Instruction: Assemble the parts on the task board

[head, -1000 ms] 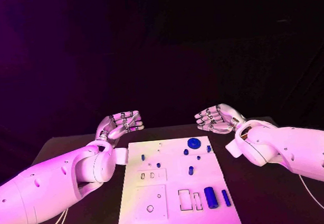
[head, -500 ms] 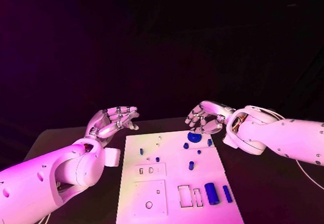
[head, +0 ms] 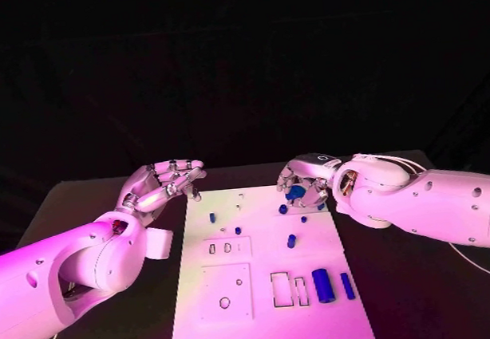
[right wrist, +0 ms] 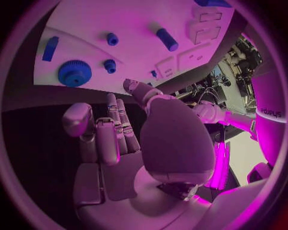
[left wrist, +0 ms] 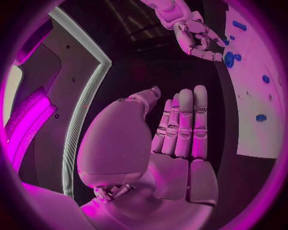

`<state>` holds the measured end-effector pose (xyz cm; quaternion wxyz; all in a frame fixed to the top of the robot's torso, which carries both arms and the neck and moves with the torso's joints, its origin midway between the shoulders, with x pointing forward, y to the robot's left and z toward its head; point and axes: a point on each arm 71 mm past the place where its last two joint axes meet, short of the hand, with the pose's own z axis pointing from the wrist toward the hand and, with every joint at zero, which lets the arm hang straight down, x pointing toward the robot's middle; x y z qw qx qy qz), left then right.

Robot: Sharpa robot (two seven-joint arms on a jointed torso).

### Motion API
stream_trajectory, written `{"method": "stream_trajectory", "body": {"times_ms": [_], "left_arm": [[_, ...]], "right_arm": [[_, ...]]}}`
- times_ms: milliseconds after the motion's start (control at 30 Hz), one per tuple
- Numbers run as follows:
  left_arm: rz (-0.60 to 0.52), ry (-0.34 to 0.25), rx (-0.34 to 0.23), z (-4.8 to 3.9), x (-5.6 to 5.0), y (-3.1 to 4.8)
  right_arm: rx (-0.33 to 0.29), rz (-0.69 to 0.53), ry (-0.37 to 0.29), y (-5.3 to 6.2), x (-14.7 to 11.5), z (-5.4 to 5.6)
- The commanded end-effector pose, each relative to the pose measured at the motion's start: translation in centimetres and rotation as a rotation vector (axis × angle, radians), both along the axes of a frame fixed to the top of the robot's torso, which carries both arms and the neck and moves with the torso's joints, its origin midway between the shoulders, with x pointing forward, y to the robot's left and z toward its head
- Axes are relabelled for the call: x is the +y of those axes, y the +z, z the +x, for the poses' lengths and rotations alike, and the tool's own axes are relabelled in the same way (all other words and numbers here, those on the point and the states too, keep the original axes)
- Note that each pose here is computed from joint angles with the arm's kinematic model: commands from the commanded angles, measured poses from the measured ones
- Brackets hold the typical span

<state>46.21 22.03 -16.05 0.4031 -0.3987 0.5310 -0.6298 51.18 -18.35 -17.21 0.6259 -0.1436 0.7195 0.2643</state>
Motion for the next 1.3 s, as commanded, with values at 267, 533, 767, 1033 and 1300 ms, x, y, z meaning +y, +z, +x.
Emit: {"method": "stream_trajectory", "body": {"times_ms": [267,533,767,1033,1300], "left_arm": [[0.005,-0.011,-0.002,0.00,-0.1,0.17],[0.006,-0.007,-0.003,0.09,0.0,0.19],[0.005,-0.006,-0.003,0.14,0.0,0.19],[0.002,-0.008,-0.003,0.08,-0.1,0.21],[-0.001,-0.009,0.000,0.15,-0.3,0.17]], "right_arm": [[0.003,-0.136,0.003,-0.6,0.3,-0.1],[0.005,-0.144,0.000,-0.9,0.4,0.0],[0.003,-0.142,-0.006,-1.2,0.5,0.1],[0.008,-0.136,-0.021,-1.5,0.5,0.6],[0.023,-0.133,-0.026,-1.9,0.6,0.8]]}}
